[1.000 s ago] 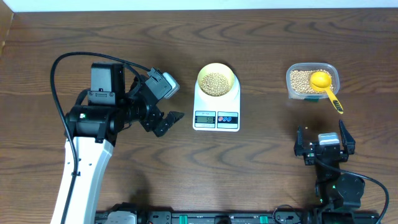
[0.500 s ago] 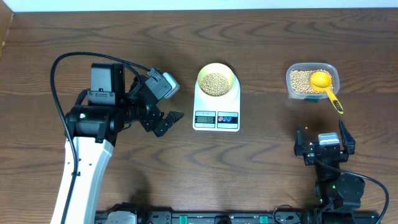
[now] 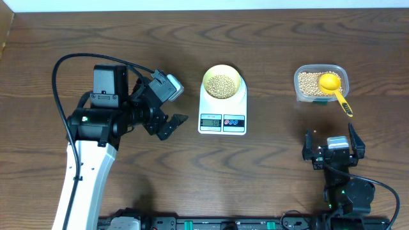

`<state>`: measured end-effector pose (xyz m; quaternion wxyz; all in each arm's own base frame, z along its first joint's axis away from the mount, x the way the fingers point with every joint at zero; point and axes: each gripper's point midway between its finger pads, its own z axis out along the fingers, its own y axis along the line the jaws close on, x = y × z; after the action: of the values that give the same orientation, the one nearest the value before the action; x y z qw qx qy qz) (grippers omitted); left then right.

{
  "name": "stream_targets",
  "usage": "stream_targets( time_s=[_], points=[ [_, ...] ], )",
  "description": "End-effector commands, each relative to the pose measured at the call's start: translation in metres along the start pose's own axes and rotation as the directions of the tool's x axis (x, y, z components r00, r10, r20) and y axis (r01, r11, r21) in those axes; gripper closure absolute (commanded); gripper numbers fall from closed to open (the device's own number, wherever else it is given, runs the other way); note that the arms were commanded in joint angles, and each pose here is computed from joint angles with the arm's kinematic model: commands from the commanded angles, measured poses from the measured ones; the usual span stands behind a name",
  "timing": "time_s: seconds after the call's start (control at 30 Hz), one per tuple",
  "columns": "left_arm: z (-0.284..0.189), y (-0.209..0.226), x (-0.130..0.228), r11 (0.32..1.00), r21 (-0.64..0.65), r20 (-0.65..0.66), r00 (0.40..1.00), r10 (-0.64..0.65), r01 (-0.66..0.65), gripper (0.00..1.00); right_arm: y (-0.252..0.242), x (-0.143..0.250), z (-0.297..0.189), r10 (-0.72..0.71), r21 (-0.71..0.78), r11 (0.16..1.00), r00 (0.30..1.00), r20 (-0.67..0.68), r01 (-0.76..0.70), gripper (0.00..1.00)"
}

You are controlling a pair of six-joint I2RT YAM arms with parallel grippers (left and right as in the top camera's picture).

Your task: Scoop item into bowl and weigh 50g on scale

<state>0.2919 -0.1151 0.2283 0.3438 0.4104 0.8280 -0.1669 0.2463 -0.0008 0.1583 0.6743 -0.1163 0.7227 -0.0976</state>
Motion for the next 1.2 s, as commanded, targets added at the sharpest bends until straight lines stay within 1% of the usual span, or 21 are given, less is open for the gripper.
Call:
stream_targets(
  time_s=[0.0, 0.13, 0.2, 0.23, 0.3, 0.4, 0.53, 0.73, 0.83, 1.07, 1.17],
  points=[
    [-0.006, 0.006, -0.005, 0.999, -0.048, 0.018, 1.0, 0.01, -0.009, 0.01, -0.002, 0.001, 0.0, 0.008, 0.011, 1.0, 1.0, -0.002, -0.008, 0.01],
    [-0.012, 0.009, -0.008, 0.995, -0.096, 0.047, 0.998, 0.035, -0.031, 0.01, -0.002, 0.001, 0.0, 0.008, 0.011, 1.0, 1.0, -0.002, -0.008, 0.01],
    [-0.016, 0.02, -0.011, 0.984, -0.171, 0.075, 0.997, -0.032, 0.044, 0.01, -0.002, 0.001, 0.0, 0.008, 0.011, 1.0, 1.0, -0.002, -0.008, 0.01],
    [-0.019, 0.03, -0.012, 0.967, -0.226, 0.103, 0.99, -0.096, 0.117, 0.01, -0.002, 0.001, 0.0, 0.008, 0.011, 1.0, 1.0, -0.002, -0.008, 0.01],
    [-0.026, 0.046, -0.012, 0.917, -0.314, 0.167, 0.965, -0.203, 0.247, 0.01, -0.002, 0.001, 0.0, 0.008, 0.011, 1.0, 1.0, -0.002, -0.008, 0.01],
    [-0.035, 0.058, -0.006, 0.849, -0.393, 0.249, 0.929, -0.272, 0.354, 0.01, -0.002, 0.001, 0.0, 0.008, 0.011, 1.0, 1.0, -0.002, -0.008, 0.01],
    [-0.045, 0.057, 0.002, 0.807, -0.442, 0.343, 0.905, -0.252, 0.392, 0.01, -0.002, 0.001, 0.0, 0.008, 0.011, 1.0, 1.0, -0.002, -0.008, 0.01],
    [-0.051, 0.039, 0.021, 0.798, -0.468, 0.449, 0.88, -0.154, 0.379, 0.01, -0.002, 0.001, 0.0, 0.008, 0.011, 1.0, 1.0, -0.002, -0.008, 0.01],
    [-0.056, 0.04, 0.037, 0.743, -0.498, 0.517, 0.841, -0.159, 0.447, 0.01, -0.002, 0.001, 0.0, 0.008, 0.011, 1.0, 1.0, -0.002, -0.008, 0.01],
    [-0.06, 0.032, 0.061, 0.699, -0.538, 0.583, 0.807, -0.096, 0.472, 0.01, -0.002, 0.001, 0.0, 0.008, 0.011, 1.0, 1.0, -0.002, -0.008, 0.01],
    [-0.06, 0.027, 0.07, 0.695, -0.542, 0.605, 0.794, -0.068, 0.473, 0.01, -0.002, 0.001, 0.0, 0.008, 0.011, 1.0, 1.0, -0.002, -0.008, 0.01]
  ],
)
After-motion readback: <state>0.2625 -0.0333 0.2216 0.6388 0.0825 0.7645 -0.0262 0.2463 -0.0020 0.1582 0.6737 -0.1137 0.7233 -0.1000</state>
